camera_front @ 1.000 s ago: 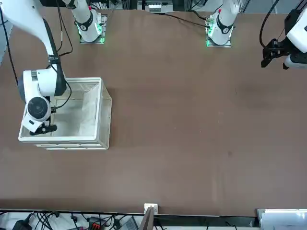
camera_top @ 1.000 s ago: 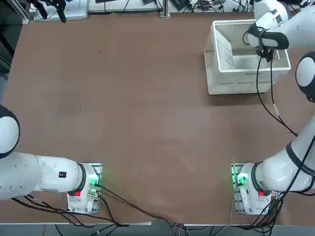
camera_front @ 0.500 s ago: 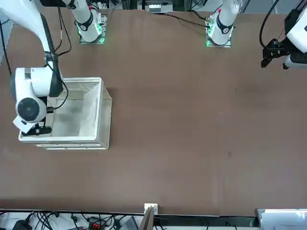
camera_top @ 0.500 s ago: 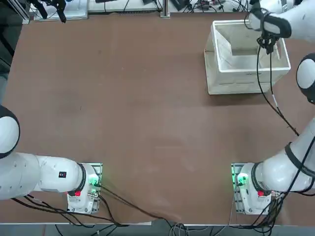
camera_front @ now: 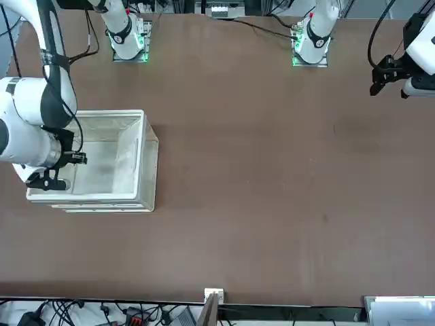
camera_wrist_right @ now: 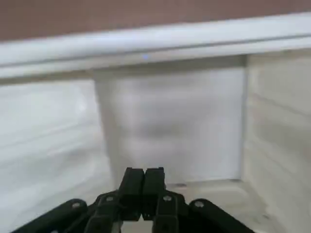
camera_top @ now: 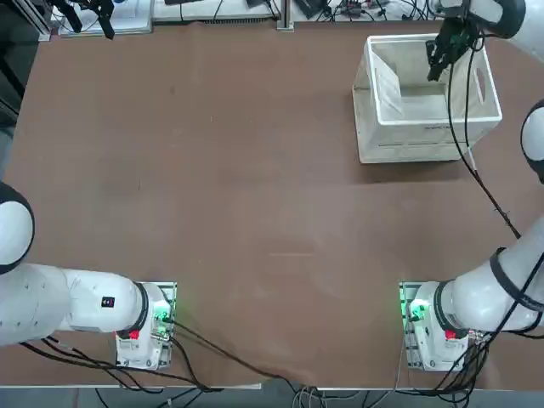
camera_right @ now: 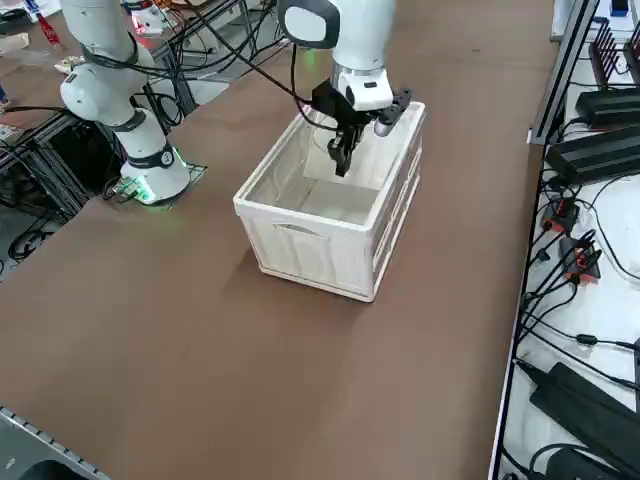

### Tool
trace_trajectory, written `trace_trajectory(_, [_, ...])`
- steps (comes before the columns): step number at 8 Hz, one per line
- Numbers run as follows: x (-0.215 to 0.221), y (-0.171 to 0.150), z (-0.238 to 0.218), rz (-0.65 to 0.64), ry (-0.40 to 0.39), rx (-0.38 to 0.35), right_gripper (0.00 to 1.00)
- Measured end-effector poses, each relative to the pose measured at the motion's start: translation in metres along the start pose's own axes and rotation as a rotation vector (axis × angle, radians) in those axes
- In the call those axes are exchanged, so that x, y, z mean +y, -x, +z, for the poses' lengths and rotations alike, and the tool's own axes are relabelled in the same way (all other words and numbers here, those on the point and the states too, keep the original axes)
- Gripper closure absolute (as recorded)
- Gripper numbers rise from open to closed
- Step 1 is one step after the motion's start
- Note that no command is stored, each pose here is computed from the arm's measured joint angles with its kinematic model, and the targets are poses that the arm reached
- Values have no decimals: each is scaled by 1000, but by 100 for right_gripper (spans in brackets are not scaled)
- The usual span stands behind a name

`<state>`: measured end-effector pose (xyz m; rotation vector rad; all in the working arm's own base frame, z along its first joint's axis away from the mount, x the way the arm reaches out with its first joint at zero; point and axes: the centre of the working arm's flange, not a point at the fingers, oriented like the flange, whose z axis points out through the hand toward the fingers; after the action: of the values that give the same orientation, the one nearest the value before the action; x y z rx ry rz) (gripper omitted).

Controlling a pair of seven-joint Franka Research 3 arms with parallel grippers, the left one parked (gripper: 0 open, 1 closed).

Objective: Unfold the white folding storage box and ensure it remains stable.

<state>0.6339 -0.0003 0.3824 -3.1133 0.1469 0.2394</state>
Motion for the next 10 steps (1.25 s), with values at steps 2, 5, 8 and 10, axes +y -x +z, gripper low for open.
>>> trace_trajectory(2, [-9,-1,12,-36,-146,9,98])
trace_trajectory(5, [-11,-5,24,-49,-333,75,98])
trace_trajectory(8, [-16,-2,53,-42,-485,83,98])
trace_trajectory(10, [-20,-1,64,-21,-585,89,98])
